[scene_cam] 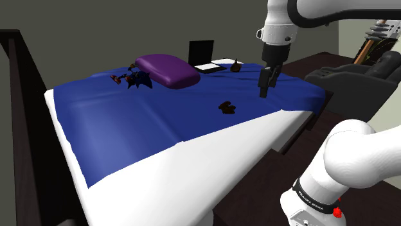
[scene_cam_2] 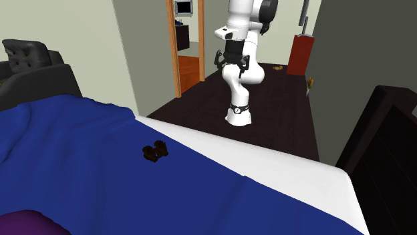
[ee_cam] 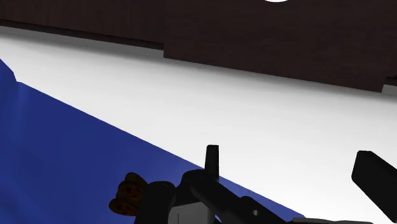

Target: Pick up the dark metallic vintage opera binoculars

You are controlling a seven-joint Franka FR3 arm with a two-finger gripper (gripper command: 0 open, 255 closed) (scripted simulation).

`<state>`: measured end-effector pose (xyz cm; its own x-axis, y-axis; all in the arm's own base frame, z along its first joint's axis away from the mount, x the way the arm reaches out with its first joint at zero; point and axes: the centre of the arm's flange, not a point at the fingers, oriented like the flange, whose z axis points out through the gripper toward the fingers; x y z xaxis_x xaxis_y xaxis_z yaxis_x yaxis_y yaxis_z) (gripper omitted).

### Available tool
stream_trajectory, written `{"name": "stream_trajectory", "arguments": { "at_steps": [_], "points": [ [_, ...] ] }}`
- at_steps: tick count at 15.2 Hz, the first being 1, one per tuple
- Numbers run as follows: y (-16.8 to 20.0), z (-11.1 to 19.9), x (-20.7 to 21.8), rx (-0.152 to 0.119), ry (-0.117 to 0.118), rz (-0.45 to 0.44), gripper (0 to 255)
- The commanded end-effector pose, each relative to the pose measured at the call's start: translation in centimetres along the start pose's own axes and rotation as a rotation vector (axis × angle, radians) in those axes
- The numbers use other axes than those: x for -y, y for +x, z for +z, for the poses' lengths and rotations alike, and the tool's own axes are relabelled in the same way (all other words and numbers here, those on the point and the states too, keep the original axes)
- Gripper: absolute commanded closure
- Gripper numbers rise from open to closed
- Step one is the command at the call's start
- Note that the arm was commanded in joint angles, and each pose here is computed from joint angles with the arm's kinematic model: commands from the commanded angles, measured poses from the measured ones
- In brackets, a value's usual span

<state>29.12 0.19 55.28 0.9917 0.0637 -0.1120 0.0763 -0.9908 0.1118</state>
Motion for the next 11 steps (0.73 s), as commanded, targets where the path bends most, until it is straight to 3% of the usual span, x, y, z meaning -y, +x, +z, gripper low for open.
{"name": "stream_trajectory", "arguments": {
  "at_steps": [1, 11],
  "points": [
    [0.0, 0.0, 0.0, 0.0, 0.0, 0.0, 0],
    [6.6, 7.9, -8.7, -0.012, 0.032, -0.062, 0]
  ]
}}
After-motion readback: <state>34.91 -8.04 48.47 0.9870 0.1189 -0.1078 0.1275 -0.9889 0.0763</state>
